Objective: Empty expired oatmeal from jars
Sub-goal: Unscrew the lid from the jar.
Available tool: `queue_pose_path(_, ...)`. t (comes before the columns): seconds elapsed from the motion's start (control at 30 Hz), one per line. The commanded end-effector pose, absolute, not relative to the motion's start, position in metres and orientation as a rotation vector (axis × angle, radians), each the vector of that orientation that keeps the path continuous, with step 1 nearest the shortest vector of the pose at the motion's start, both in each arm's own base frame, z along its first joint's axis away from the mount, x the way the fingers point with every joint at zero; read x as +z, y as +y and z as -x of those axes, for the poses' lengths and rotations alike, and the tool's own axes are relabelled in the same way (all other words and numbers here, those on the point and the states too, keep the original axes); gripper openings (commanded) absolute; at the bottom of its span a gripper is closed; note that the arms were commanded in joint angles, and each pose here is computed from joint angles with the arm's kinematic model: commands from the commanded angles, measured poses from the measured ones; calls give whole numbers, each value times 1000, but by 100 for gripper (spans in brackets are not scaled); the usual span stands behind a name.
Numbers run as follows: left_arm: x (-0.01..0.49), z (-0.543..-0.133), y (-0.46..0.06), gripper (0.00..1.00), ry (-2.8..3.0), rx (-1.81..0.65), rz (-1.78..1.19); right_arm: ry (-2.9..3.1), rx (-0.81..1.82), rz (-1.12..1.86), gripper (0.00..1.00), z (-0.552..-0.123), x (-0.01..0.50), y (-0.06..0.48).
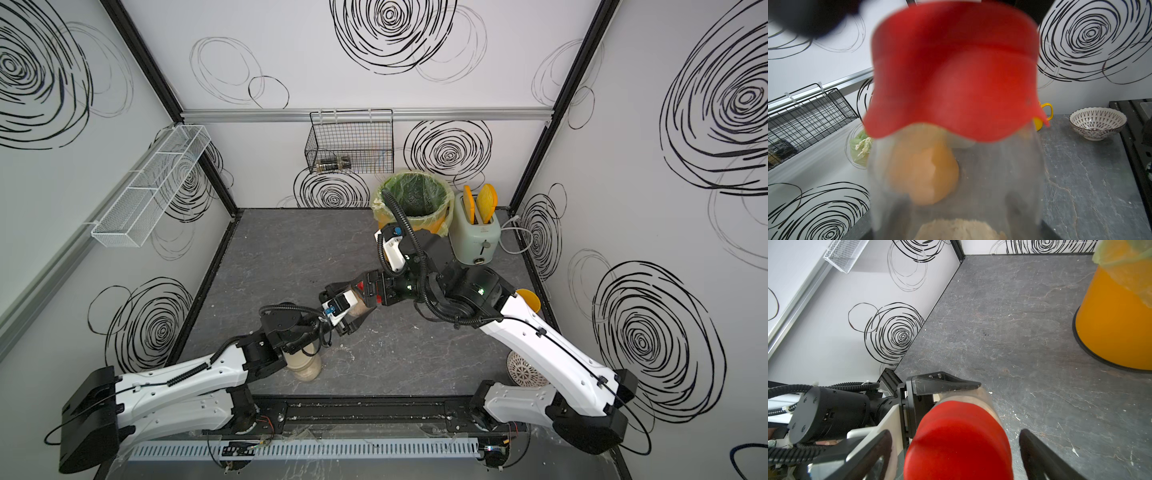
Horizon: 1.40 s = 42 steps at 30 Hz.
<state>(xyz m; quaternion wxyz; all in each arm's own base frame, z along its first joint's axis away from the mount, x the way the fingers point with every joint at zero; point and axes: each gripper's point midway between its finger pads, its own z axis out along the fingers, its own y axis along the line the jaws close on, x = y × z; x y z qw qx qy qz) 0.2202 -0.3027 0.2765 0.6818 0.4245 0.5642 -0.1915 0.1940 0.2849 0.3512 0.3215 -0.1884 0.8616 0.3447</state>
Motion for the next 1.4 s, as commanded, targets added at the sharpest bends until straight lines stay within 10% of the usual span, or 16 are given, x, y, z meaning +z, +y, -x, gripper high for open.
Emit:
queue_pose_path(0.0, 304, -218, -301, 70, 1180, -431, -901, 2237, 867, 481, 86, -199, 359, 281)
queue_pose_path(0.23, 309, -216, -300, 69, 1180, -456, -888, 2233, 882, 521, 51, -196, 360, 285)
queue_pose_path(0.87, 325, -202, -290, 66, 1159, -598, -875, 1741, 1016, 1363, 41, -148, 358, 281)
queue_pose_path(0.97, 327, -200, -291, 66, 1150, -611, -875, 1707, 987, 1394, 53, -147, 356, 280)
queue_pose_path(1.13, 329, -198, -289, 66, 1141, -617, -865, 1812, 817, 1243, 99, -174, 359, 265)
queue_pose_path(1.37, 326, -202, -285, 67, 1144, -589, -848, 1829, 810, 1123, 98, -171, 382, 249)
